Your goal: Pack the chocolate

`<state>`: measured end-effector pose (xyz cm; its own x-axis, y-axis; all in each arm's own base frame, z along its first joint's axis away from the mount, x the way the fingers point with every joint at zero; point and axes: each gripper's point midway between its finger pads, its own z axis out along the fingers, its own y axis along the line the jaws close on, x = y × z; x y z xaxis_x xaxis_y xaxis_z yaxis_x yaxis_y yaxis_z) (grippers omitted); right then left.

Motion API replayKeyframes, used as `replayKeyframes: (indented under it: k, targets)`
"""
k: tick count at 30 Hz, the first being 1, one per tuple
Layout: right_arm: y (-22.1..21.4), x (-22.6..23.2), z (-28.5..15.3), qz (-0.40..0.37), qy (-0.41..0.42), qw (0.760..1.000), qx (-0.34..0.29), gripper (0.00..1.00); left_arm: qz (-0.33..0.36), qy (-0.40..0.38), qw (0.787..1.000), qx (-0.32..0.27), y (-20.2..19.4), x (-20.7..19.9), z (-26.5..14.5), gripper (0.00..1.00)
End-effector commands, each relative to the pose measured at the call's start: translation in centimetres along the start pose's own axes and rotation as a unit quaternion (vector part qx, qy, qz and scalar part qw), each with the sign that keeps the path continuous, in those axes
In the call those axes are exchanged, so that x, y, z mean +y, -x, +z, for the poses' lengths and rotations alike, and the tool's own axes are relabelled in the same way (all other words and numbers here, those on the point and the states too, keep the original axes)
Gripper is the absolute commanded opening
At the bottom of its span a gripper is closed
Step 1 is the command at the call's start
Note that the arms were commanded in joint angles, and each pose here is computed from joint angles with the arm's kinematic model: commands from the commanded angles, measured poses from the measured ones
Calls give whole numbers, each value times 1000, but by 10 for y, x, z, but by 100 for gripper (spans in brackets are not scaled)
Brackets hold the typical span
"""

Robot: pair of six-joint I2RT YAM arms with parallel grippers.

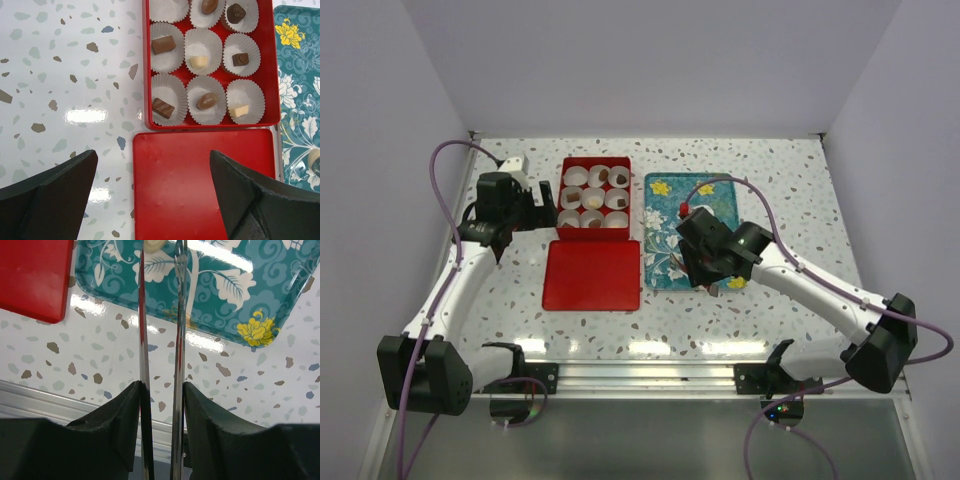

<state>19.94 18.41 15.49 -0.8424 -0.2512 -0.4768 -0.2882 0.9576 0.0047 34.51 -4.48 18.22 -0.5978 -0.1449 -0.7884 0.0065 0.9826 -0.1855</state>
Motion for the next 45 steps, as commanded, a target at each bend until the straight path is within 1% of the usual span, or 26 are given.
replayKeyframes:
  k: [1, 10, 14, 19, 23, 31, 41, 45]
  targets:
    - [14, 8, -3, 13, 8, 1000, -20, 42, 18, -3, 1000, -23, 10, -1, 1, 100]
    - [15, 11, 2, 7, 9, 1000, -12, 41, 17, -4, 1000, -24, 11, -1, 2, 100]
    - [15, 12, 1, 5, 9, 1000, -6, 39, 17, -3, 1000, -23, 10, -1, 3, 100]
    - [13, 10, -3, 4, 5, 1000, 2, 29, 17, -3, 1000, -22, 9, -1, 3, 100]
    - [15, 6, -9, 4, -3, 1000, -3, 26, 15, -5, 1000, -22, 8, -1, 5, 100]
    - [34, 7, -16, -11, -11, 1000, -18, 24, 15, -4, 1000, -22, 8, -1, 5, 100]
    - [45, 2, -10, -33, -28, 999, -23, 24, 19, 3, 1000, -24, 10, 2, 2, 100]
    - [51, -6, -9, -25, -30, 999, -28, 24, 21, 4, 999, -27, 14, 2, 0, 100]
